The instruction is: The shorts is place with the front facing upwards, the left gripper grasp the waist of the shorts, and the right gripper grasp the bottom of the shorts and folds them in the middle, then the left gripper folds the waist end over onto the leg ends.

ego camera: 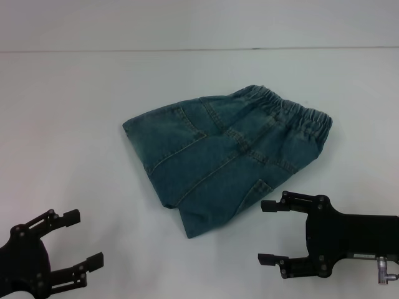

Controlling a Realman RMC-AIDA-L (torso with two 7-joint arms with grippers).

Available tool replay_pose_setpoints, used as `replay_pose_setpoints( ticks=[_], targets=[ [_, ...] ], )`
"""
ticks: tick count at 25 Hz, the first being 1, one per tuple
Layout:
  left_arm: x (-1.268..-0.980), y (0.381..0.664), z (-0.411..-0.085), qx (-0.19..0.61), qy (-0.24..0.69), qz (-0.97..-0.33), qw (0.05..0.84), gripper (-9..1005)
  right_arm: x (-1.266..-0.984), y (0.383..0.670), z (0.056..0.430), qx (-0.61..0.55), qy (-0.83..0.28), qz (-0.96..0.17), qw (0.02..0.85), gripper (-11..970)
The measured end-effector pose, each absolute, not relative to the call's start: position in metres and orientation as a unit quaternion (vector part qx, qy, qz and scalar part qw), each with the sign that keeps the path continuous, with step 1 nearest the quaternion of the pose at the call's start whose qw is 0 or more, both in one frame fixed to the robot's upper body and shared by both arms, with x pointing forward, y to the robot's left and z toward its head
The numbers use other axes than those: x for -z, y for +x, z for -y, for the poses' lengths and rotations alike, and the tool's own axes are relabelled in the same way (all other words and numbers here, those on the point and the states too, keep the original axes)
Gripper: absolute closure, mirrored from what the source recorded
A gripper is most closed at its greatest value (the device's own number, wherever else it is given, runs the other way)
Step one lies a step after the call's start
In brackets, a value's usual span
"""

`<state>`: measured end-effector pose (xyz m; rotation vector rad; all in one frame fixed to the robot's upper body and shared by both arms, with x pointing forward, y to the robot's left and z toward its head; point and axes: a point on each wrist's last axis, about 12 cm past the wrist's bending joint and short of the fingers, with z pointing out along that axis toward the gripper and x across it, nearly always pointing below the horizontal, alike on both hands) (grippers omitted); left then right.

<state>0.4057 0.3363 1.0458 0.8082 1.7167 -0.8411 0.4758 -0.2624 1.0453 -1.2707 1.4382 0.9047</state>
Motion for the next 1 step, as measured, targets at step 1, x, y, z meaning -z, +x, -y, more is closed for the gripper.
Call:
replay_pose_setpoints(
  ticks=[1],
  targets=[
    [-1.0454,0.4060,-0.3364,0.348,0.335,-0.714,0.507,77,-1.0453,0.4760,0.2623,-0.372,-0.522,-0.592,0.488,100]
  ],
)
